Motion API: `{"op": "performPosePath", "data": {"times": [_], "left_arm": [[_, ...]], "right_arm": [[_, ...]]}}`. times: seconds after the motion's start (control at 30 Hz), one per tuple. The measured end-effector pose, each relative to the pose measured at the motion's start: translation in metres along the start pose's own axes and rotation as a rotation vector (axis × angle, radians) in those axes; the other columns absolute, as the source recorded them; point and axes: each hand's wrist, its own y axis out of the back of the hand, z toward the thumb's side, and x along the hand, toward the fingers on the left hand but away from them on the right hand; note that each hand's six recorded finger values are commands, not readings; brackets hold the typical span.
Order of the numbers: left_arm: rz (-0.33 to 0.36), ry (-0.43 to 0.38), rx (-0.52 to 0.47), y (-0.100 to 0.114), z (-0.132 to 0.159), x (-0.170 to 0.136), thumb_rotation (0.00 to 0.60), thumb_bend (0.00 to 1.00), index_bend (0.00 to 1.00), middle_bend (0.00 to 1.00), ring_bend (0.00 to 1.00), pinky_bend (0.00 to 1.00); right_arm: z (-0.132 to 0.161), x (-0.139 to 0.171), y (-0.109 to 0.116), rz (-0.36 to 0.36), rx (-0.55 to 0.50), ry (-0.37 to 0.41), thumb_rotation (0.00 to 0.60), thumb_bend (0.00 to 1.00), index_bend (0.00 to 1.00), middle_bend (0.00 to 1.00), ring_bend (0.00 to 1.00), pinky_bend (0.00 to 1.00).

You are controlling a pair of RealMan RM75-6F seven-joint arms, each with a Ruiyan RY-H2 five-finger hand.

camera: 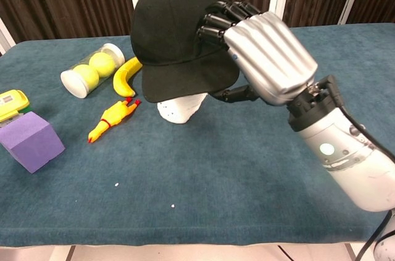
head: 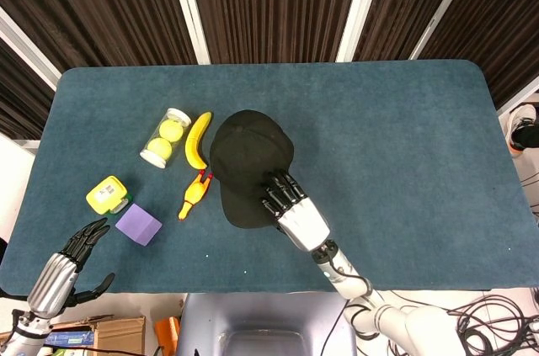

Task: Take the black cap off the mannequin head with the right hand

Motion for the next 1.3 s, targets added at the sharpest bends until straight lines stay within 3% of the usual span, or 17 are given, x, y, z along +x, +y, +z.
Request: {"op": "performPosePath", "data": {"times": [0.13, 0.3, 0.4, 0.83, 1.07, 1.3], "left_arm": [[-0.002, 0.001, 0.0, 0.0, 0.0, 0.0, 0.6, 0.36, 0.0, 0.04, 0.06, 0.15], [-0.002, 0.003, 0.0, 0.0, 0.0, 0.0, 0.6, 0.36, 0.0, 0.04, 0.06, 0.15], [-0.002, 0.003, -0.001, 0.001, 0.0, 0.001, 0.6, 0.36, 0.0, 0.04, 0.06, 0.15], [0.012, 0.005, 0.007, 0.005, 0.0, -0.002, 0.6, 0.36, 0.0, 0.04, 0.06, 0.15], [0.015, 0.01, 0.007, 0.005, -0.001, -0.004, 0.6, 0.36, 0.0, 0.04, 0.06, 0.15], [0.016, 0.011, 0.007, 0.006, -0.001, -0.004, 0.6, 0.36, 0.0, 0.04, 0.06, 0.15]], "right_arm": [[-0.002, 0.0, 0.001, -0.005, -0.006, -0.003, 0.6, 0.22, 0.61, 0.45, 0.31, 0.38], [-0.003, -0.003, 0.008, -0.041, -0.021, -0.001, 0.6, 0.23, 0.76, 0.57, 0.49, 0.63], [-0.005, -0.005, 0.01, -0.053, -0.025, -0.005, 0.6, 0.23, 0.81, 0.61, 0.55, 0.7], [-0.007, -0.01, 0.012, -0.073, -0.043, -0.004, 0.6, 0.25, 0.91, 0.68, 0.63, 0.79], [-0.006, -0.009, 0.011, -0.062, -0.06, 0.014, 0.6, 0.39, 0.96, 0.73, 0.68, 0.86], [-0.009, -0.013, 0.022, -0.117, -0.086, 0.025, 0.6, 0.42, 0.98, 0.75, 0.7, 0.89]]}}
